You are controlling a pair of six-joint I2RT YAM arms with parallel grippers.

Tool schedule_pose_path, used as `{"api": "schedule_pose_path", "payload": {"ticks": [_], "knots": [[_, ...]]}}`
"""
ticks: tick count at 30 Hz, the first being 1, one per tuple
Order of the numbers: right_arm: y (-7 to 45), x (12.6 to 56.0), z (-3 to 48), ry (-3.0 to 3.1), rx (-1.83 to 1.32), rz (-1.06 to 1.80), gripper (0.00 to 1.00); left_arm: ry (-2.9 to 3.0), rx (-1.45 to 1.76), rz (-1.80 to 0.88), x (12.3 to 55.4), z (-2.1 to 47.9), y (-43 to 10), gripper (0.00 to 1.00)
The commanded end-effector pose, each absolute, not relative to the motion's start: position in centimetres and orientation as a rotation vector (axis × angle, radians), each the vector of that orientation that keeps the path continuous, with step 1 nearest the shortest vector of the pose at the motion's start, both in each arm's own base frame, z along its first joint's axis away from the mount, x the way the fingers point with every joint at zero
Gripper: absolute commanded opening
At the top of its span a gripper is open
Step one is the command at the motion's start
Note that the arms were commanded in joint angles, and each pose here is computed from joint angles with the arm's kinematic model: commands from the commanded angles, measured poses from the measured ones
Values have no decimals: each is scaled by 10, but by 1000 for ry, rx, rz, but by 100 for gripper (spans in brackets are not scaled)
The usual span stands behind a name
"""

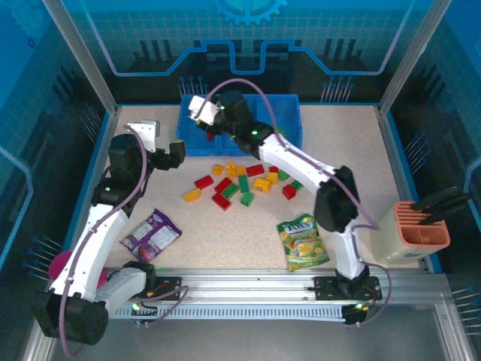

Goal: Sort the legos into containers by color
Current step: Pick up the lego from the middle-left of the table.

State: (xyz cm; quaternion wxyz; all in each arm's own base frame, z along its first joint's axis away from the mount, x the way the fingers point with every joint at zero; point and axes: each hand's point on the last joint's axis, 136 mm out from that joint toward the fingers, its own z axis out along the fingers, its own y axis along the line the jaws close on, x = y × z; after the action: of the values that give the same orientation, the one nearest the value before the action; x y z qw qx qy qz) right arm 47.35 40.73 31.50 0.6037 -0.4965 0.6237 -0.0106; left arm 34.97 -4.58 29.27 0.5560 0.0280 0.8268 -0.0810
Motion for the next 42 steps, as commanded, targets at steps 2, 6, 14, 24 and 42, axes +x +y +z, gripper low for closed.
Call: {"api": "schedule_pose_path", "payload": {"ticks": [2,6,14,24,42], "knots": [[338,471,307,1667,-970,-4,61,2182,137,-227,343,233,-55,99],[279,453,300,1831,-812,31,61,2357,58,-262,333,172,-58,96],[221,431,266,2004,-661,139,62,2611,-25,-275,312,85,-82,92],[207,429,233,2083,-640,192,63,2742,-24,-199,312,48,-82,90],[206,432,213,2137,-618,216,63,2828,419,161,333,37,-79,79]]}}
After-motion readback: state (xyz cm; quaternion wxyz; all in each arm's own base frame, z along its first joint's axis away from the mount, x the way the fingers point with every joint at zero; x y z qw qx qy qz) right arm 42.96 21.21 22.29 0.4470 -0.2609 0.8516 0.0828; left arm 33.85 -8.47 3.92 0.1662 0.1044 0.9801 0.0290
